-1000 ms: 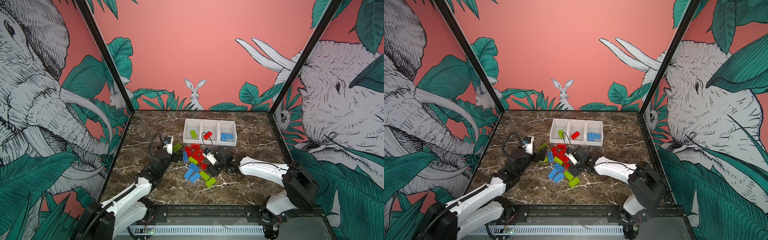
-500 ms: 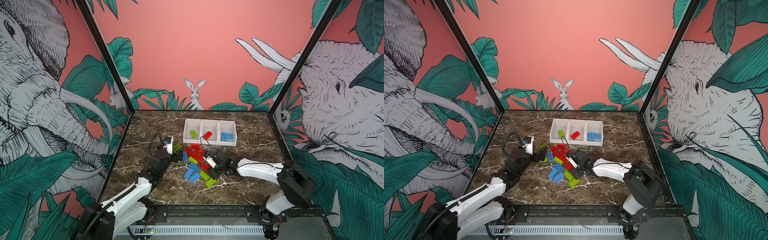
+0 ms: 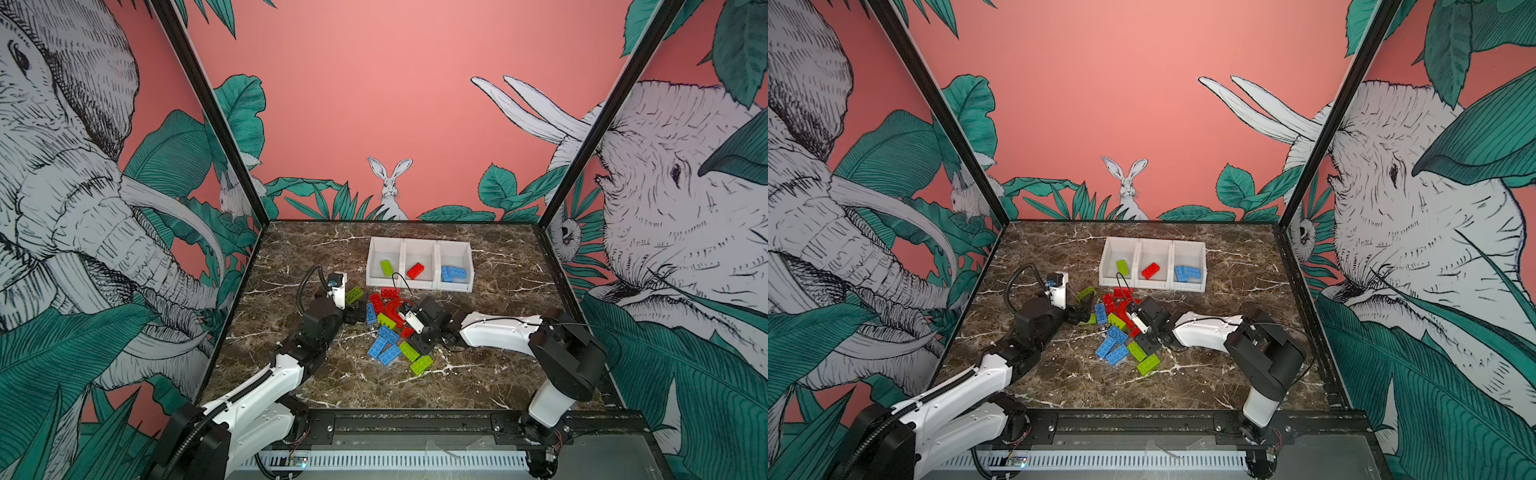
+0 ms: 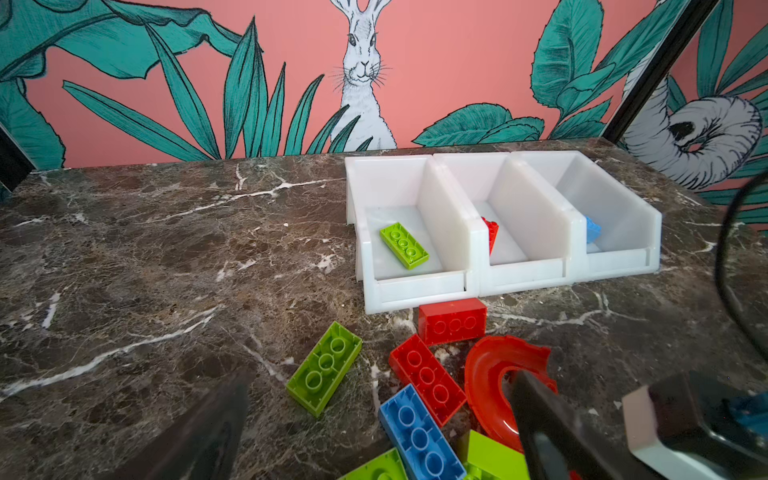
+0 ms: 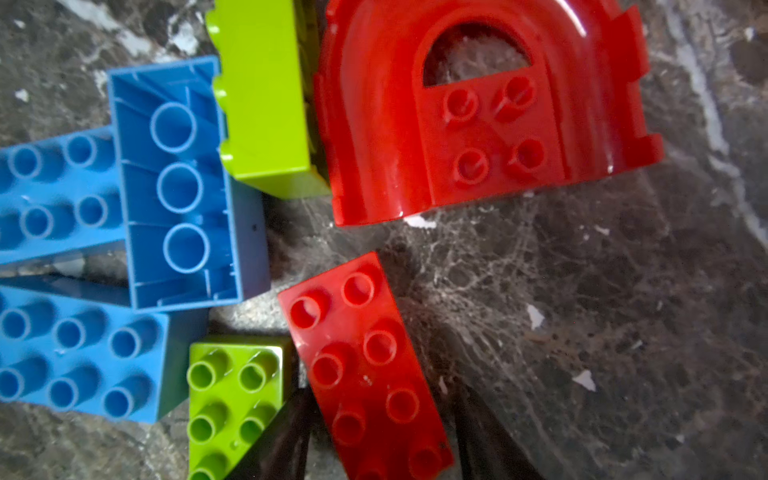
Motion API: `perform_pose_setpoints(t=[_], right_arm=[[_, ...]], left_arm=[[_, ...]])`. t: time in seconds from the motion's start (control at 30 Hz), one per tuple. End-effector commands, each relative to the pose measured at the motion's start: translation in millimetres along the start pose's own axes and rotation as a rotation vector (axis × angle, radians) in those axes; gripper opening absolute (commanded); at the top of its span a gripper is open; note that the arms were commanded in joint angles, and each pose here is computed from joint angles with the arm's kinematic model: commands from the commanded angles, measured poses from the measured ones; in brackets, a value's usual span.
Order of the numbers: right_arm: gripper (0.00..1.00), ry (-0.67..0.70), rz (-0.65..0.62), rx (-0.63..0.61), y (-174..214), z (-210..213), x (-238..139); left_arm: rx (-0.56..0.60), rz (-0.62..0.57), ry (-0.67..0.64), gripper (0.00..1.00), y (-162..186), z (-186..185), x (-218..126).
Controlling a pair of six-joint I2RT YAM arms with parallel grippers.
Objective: Sort the legos into containers by color
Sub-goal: 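Lower the right gripper and grasp a red brick beside the pile, then carry the red brick to the middle bin compartment and release it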
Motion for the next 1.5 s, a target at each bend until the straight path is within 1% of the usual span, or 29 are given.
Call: perform_pose_setpoints(t=[0.0,0.07,0.37,0.6,0.73,0.77,0.93,1.07,1.17,1.33,1.47], right_arm=[[0.50,-0.014,-0.030,-0.004,-8,5,-2],[0.45,-0.007,-0.041,0.000,-10,5,-4],[0.34,0.030,-0.057,0.014,-11,1,-9],[0.28,0.032,-0.079,0.018,-9,0,-14],[0.25,0.046,-0.112,0.030,-9,-3,-20],[0.24,0.039,-0.152,0.037,-13,-2,-32],[0.24,0.021,-0.208,0.069,-20,-3,-55],[0.21,0.013,-0.248,0.111,-35,-8,-76],[0.20,-0.004,-0.270,0.140,-50,-14,-93],[0.16,0.010,-0.336,0.213,-96,-34,-130],[0.17,0.057,-0.390,0.307,-142,-56,-151]], left_arm=[[-0.010,0.003,0.006,0.99,0,-1,-1],[-0.012,0.002,0.004,0.99,0,0,-1],[-0.012,0.001,0.006,0.99,0,-1,-1],[-0.010,0.003,0.010,0.99,0,-1,-1],[-0.013,-0.001,0.010,0.99,0,-1,-1],[-0.013,0.000,0.010,0.99,0,-1,-1],[-0.013,0.000,0.012,0.99,0,-1,-1],[-0.012,-0.005,0.017,0.99,-1,-2,-1],[-0.011,-0.001,0.019,0.99,-1,-2,0],[-0.020,0.001,0.027,0.99,0,-3,0],[-0.022,0.002,0.043,0.99,0,-5,0]])
Point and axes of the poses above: each gripper's point midway between its finger pads, its own x axis out along the fingers, its own z axis along the line the jaws close on, y = z × x, the point moved 7 cm from there along -x, back along the fingers, and after that the axes turned 13 degrees about x, right-handed, at the moved point
